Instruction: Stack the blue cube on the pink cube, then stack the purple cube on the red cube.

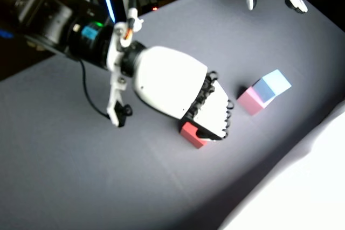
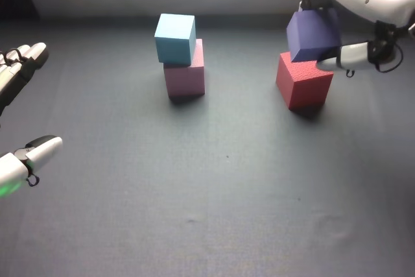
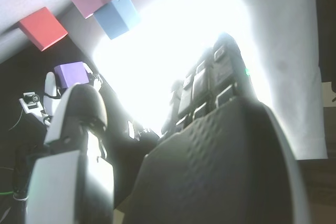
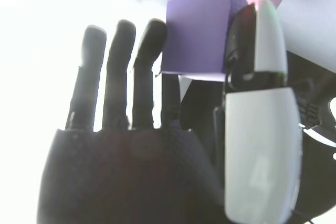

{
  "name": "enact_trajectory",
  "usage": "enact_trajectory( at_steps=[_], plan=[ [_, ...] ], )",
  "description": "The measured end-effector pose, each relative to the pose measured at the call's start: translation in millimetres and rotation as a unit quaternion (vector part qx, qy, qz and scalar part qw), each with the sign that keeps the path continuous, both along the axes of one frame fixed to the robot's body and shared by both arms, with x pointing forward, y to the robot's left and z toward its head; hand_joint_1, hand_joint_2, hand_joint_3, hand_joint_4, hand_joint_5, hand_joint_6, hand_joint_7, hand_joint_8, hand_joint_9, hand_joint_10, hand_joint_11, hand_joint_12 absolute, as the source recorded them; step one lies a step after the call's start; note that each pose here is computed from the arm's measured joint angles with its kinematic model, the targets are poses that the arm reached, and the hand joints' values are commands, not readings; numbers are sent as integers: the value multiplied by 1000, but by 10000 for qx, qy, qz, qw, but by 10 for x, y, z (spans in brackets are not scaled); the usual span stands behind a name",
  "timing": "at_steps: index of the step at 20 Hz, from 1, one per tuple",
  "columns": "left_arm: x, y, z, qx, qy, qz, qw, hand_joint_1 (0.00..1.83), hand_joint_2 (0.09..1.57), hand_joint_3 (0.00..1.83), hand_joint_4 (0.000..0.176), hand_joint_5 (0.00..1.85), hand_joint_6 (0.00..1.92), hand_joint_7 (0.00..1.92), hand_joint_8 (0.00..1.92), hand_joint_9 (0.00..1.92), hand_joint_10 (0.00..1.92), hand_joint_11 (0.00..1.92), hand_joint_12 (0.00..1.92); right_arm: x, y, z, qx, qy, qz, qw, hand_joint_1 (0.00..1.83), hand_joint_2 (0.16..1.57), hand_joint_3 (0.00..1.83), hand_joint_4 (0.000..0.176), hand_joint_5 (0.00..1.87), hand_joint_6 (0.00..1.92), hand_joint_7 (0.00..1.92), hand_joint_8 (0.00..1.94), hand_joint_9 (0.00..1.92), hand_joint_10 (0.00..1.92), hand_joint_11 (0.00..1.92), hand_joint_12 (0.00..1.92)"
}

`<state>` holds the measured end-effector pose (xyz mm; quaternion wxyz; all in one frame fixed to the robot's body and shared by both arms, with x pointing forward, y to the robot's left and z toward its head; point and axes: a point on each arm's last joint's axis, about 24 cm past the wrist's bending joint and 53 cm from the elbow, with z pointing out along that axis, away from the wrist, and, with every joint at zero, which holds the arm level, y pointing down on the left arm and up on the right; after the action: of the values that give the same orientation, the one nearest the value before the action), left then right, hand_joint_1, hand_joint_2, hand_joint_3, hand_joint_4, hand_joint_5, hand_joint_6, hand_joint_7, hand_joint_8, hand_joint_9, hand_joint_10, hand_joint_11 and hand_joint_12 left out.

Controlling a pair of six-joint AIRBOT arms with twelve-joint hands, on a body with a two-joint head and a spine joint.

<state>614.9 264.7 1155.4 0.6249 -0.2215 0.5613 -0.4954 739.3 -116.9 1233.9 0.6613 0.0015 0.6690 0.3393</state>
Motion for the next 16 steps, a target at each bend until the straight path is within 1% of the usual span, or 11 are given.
enact_trajectory(
  at_steps=[3, 5, 6, 7, 8, 9, 10, 12, 13, 14, 16],
  plan=[
    [0, 2, 0, 0, 0, 4, 10000, 770, 1293, 0, 54, 0, 0, 0, 0, 0, 0, 0, 0, 90, -118, -53, 32, 144, -144, 9998, 1199, 1251, 0, 0, 769, 1128, 726, 1622, 615, 1660, 610, 1921],
    [-2, 3, -1, -11, 3, -1, 10000, 745, 1293, 0, 51, 0, 0, 0, 0, 0, 0, 0, 0, 129, -116, -90, 50, 204, -169, 9996, 1168, 1238, 0, 0, 741, 1258, 786, 1423, 659, 1284, 498, 1769],
    [-2, 1, -1, -13, 3, -6, 10000, 738, 1293, 0, 47, 0, 0, 0, 0, 0, 0, 0, 0, 147, -98, -132, 66, 270, -169, 9995, 1176, 1232, 0, 0, 739, 1243, 812, 1404, 707, 1256, 541, 1758],
    [-2, 1, 0, -14, 1, -6, 10000, 749, 1291, 0, 60, 0, 0, 0, 0, 0, 0, 0, 0, 159, -72, -166, 79, 329, -158, 9993, 1211, 1229, 0, 0, 737, 1154, 831, 1472, 788, 1441, 684, 1856],
    [-2, 2, 0, -16, 2, -5, 10000, 743, 1294, 0, 56, 0, 0, 0, 0, 0, 0, 0, 0, 170, -30, -228, 66, 402, -132, 9991, 1135, 1227, 0, 0, 762, 1262, 943, 1732, 1059, 1825, 1098, 1908],
    [-1, 5, 1, -20, 2, 2, 10000, 741, 1294, 0, 58, 0, 0, 0, 0, 0, 0, 0, 0, 186, 11, -291, 60, 500, -106, 9987, 1117, 1229, 1, 0, 762, 1294, 1001, 1894, 1197, 1902, 1270, 1918],
    [-1, 6, 2, -23, 1, 4, 10000, 741, 1298, 2, 60, 0, 0, 0, 0, 0, 0, 0, 0, 194, 14, -304, 74, 529, -112, 9985, 1176, 1251, 17, 0, 699, 1378, 780, 1577, 1034, 1917, 1096, 1920],
    [-1, 7, 2, -34, 3, 1, 10000, 737, 1294, 0, 60, 0, 0, 0, 0, 0, 0, 0, 0, 229, 33, -357, 51, 605, -110, 9981, 1198, 1271, 2, 0, 661, 1192, 767, 1637, 881, 1804, 902, 1921],
    [-2, 4, 4, -37, 1, -5, 10000, 753, 1292, 0, 75, 0, 0, 0, 0, 0, 0, 0, 0, 245, 22, -369, 65, 628, -131, 9979, 1205, 1253, 0, 0, 717, 1167, 774, 1584, 706, 1651, 704, 1921],
    [-3, 3, 4, -36, 1, -7, 10000, 755, 1293, 0, 74, 0, 0, 0, 0, 0, 0, 0, 0, 249, 12, -380, 67, 638, -146, 9978, 1196, 1273, 1, 0, 694, 1151, 730, 1680, 746, 1807, 776, 1921],
    [-2, 5, 4, -38, -1, -3, 10000, 723, 1289, 0, 71, 0, 0, 0, 0, 0, 0, 0, 0, 261, -5, -399, 86, 688, -167, 9975, 1203, 1257, 0, 0, 728, 1152, 748, 1624, 626, 1654, 609, 1921]
  ],
)
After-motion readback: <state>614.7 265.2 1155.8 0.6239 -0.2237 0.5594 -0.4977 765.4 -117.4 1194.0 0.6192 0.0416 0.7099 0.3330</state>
